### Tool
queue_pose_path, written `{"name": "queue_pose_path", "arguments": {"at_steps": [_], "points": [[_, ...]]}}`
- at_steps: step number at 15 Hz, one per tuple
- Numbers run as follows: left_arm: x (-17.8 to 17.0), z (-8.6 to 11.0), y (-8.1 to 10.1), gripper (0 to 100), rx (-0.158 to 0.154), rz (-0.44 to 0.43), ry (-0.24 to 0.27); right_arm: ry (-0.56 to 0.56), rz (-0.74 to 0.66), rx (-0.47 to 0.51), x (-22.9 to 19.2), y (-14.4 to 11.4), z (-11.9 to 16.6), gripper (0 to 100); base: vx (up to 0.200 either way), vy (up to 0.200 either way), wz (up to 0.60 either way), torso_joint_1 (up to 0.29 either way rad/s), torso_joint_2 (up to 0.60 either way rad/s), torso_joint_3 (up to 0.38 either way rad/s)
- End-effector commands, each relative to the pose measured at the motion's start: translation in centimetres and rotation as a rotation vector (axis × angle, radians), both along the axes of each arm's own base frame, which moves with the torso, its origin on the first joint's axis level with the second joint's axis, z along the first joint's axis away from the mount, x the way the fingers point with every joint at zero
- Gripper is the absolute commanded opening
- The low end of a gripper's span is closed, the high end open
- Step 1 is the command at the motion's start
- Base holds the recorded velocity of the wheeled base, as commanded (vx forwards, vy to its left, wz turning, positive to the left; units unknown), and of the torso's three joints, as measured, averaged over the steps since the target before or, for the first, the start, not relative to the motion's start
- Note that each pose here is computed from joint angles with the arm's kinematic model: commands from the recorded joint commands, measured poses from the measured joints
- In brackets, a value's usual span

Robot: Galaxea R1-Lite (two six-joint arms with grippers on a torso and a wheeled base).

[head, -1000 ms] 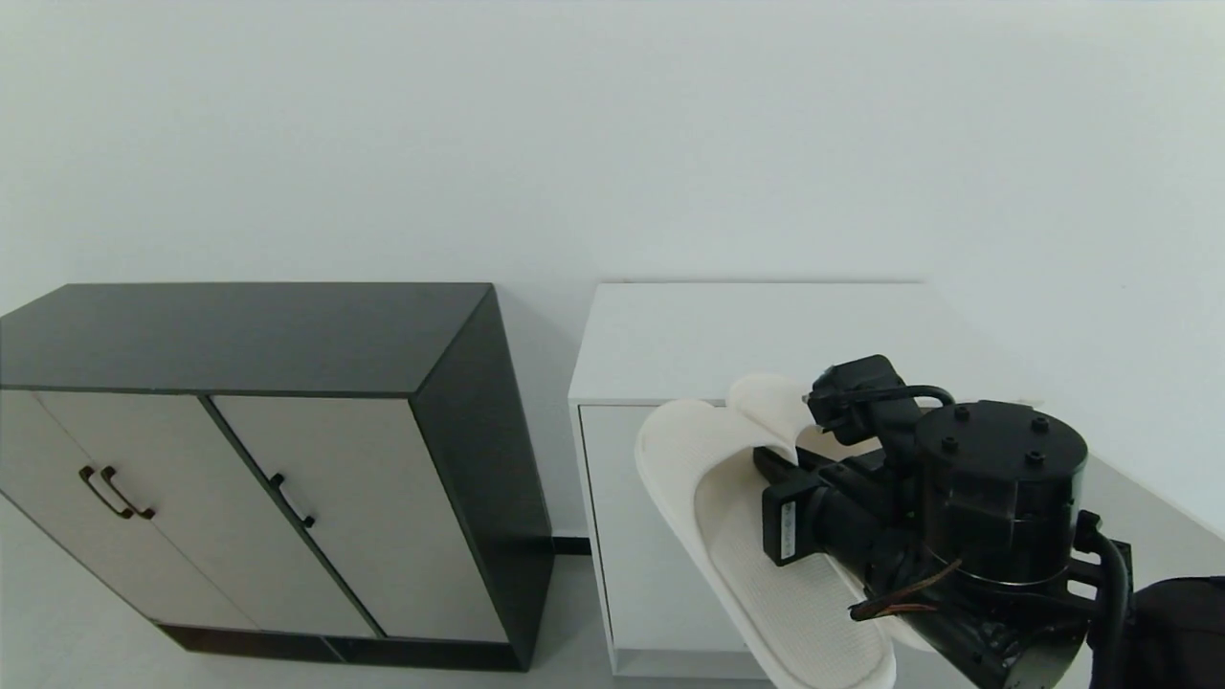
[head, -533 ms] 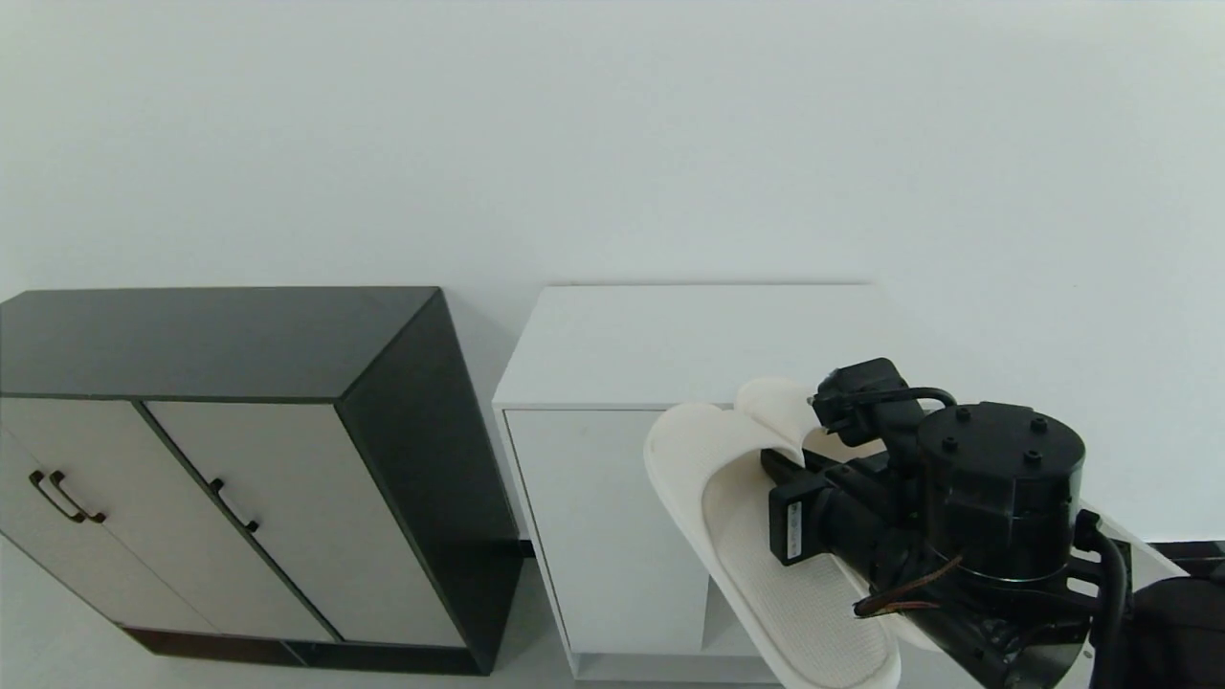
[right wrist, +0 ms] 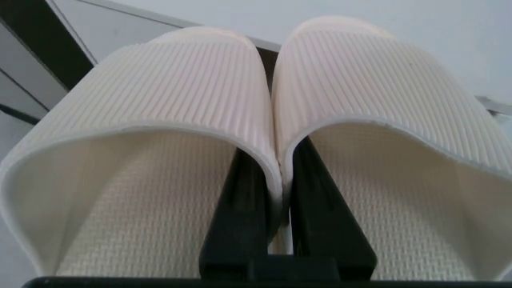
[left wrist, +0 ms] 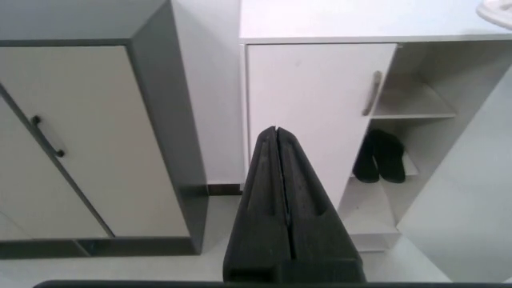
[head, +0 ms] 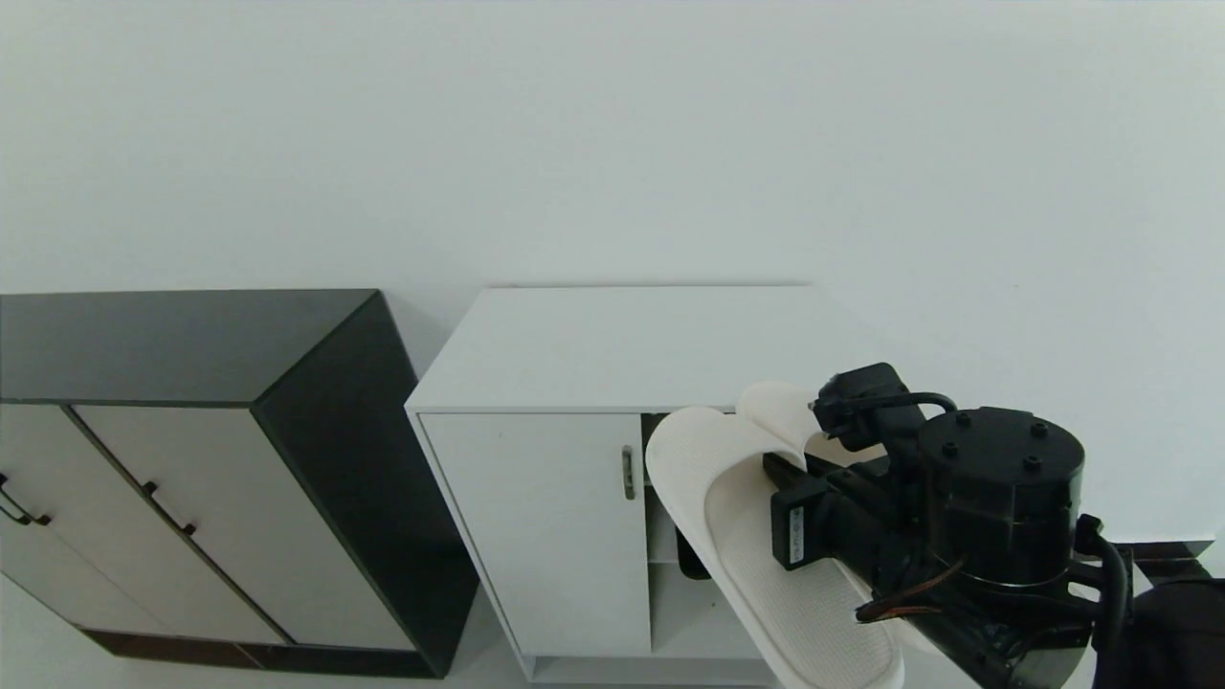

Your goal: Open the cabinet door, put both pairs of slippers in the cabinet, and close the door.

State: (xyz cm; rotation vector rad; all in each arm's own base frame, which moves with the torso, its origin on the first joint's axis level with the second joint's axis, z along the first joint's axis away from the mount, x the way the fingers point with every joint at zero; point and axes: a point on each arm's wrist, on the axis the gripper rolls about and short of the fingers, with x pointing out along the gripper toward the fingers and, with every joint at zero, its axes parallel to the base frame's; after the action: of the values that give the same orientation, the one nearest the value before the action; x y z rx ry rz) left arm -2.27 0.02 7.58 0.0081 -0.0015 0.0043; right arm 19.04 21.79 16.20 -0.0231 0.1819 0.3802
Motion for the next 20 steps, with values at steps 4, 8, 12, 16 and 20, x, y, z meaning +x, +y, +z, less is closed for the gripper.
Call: {"name": "queue_pose_path", "arguments": {"at_steps": [4, 8, 12, 16, 20], "points": [[0.00, 0.00, 0.00, 0, 0.000, 0.000, 0.000, 0.001, 0.000, -0.001, 0.03, 0.03, -0.04, 0, 0.000, 0.000, 0.00, 0.000, 0.00, 0.000], [0.00, 0.00, 0.00, 0, 0.000, 0.000, 0.000, 0.001, -0.001, 0.001, 0.05, -0.01, -0.07, 0, 0.000, 0.000, 0.00, 0.000, 0.00, 0.000], [0.00, 0.00, 0.00, 0, 0.000, 0.000, 0.000, 0.006, 0.004, -0.006, 0.16, 0.14, -0.40, 0, 0.000, 0.000, 0.00, 0.000, 0.00, 0.000], [0.00, 0.00, 0.00, 0, 0.000, 0.000, 0.000, 0.006, 0.003, -0.006, 0.32, 0.27, -0.79, 0, 0.000, 0.000, 0.00, -0.023, 0.05, 0.026], [0.00, 0.00, 0.00, 0, 0.000, 0.000, 0.000, 0.008, 0.001, -0.009, 0.40, 0.36, -0.97, 0, 0.000, 0.000, 0.00, -0.156, 0.37, 0.207]]}}
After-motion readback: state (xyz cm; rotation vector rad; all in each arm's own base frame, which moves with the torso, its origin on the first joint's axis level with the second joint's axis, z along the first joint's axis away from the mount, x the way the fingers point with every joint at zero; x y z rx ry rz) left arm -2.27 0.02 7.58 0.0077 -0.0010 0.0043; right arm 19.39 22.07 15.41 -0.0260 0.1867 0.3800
